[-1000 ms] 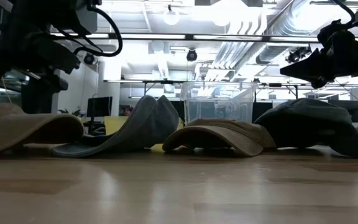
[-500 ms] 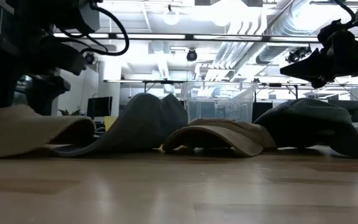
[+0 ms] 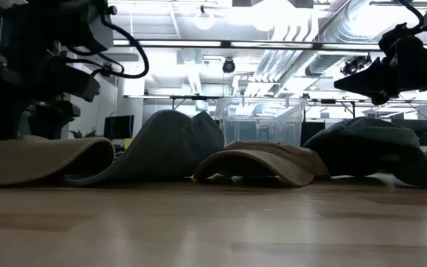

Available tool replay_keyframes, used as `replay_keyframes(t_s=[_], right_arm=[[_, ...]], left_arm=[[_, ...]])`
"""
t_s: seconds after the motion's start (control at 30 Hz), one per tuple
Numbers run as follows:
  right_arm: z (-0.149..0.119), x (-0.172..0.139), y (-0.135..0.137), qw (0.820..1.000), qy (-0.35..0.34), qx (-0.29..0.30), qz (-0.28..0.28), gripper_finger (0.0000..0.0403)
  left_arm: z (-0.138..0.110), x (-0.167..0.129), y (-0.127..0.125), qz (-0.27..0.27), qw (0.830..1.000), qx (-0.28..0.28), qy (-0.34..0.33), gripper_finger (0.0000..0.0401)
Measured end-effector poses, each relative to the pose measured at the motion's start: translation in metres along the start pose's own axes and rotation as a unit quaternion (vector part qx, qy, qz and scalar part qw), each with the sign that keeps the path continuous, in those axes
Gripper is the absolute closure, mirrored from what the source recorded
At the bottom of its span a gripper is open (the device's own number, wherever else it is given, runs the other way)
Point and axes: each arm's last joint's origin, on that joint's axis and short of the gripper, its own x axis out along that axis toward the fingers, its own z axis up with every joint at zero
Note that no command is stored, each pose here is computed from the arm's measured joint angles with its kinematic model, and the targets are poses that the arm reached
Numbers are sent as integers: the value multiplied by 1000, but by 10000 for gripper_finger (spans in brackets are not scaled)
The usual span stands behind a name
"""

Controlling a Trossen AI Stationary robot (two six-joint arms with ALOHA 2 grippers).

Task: Pick & Place hat
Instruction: Put the left brown cap into the transparent bin

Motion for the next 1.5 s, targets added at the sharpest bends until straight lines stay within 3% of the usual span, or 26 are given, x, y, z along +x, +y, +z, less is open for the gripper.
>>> replay_keyframes(t_s=[0.27, 0.7, 1.13, 1.5], right_arm=[[0, 0, 0, 1000, 0, 0, 0, 402], [0, 0, 0, 1000, 0, 0, 0, 402], [0, 0, 0, 1000, 0, 0, 0, 402], [0, 0, 0, 1000, 0, 0, 0, 402]], left_arm=[[-1, 0, 0, 1, 1000, -8, 2, 157], [-2, 1, 0, -17, 999, -23, 15, 389], [-9, -11, -1, -25, 996, -41, 81, 401], [5, -29, -5, -24, 998, -35, 51, 401]])
